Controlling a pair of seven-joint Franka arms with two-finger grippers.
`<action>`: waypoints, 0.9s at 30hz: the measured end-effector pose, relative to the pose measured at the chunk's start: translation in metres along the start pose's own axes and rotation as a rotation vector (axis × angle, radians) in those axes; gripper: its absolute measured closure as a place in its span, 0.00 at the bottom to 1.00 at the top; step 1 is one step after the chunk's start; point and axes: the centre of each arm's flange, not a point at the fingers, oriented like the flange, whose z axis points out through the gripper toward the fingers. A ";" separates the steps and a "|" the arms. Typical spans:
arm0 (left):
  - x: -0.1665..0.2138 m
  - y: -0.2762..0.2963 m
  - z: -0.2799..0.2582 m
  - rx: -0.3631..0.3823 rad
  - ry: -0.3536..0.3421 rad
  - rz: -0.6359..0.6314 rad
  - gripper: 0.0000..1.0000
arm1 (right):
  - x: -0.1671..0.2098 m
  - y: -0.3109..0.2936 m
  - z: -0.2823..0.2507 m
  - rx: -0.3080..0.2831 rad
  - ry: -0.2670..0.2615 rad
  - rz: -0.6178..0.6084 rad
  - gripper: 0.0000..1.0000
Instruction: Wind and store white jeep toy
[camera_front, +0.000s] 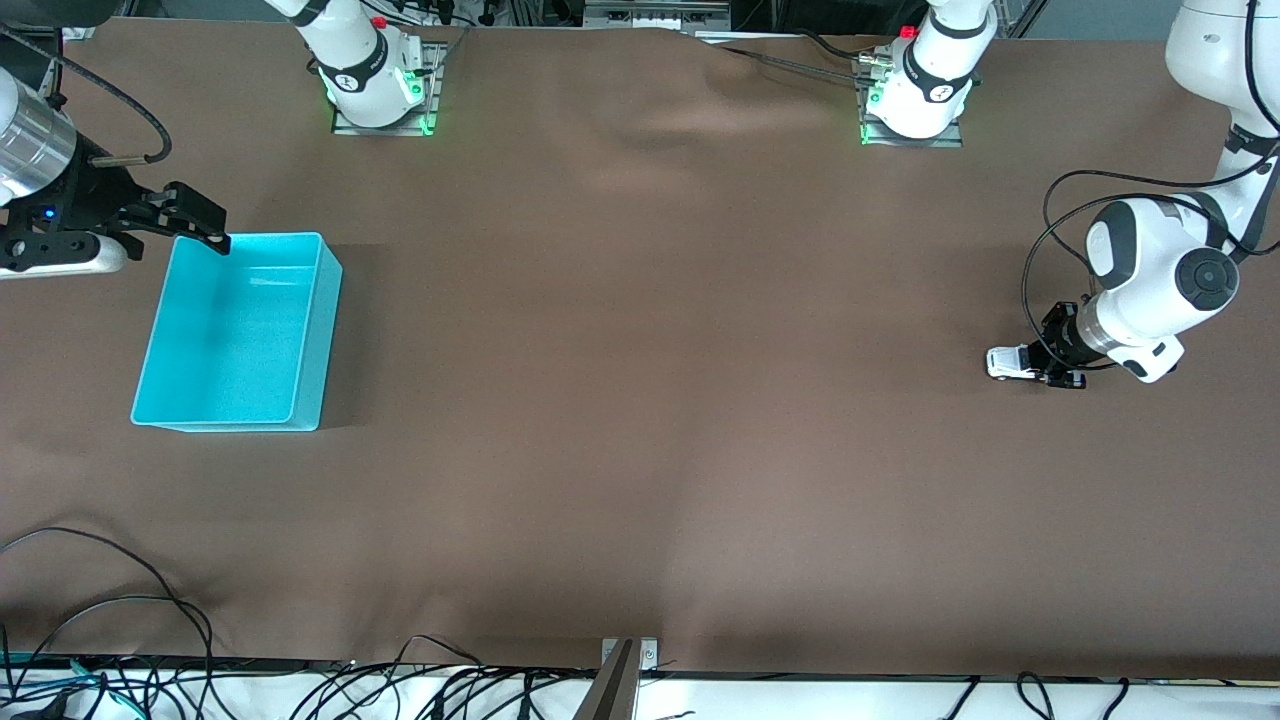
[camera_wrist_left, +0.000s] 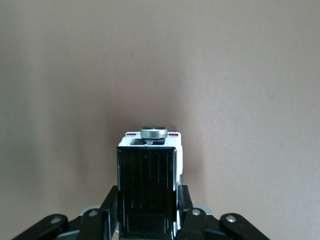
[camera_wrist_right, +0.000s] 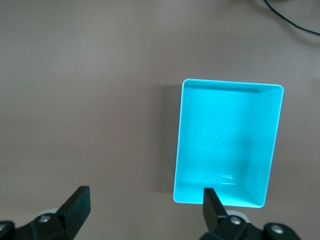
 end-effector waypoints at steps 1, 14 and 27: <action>0.001 0.000 0.000 0.000 0.005 0.006 0.50 | 0.000 0.000 0.000 0.000 0.000 0.000 0.00; 0.044 -0.004 0.012 0.009 0.029 -0.014 0.00 | 0.000 0.000 0.000 0.000 0.000 0.000 0.00; 0.076 0.016 -0.083 0.038 0.068 0.129 0.00 | 0.000 0.000 0.000 0.000 0.000 0.000 0.00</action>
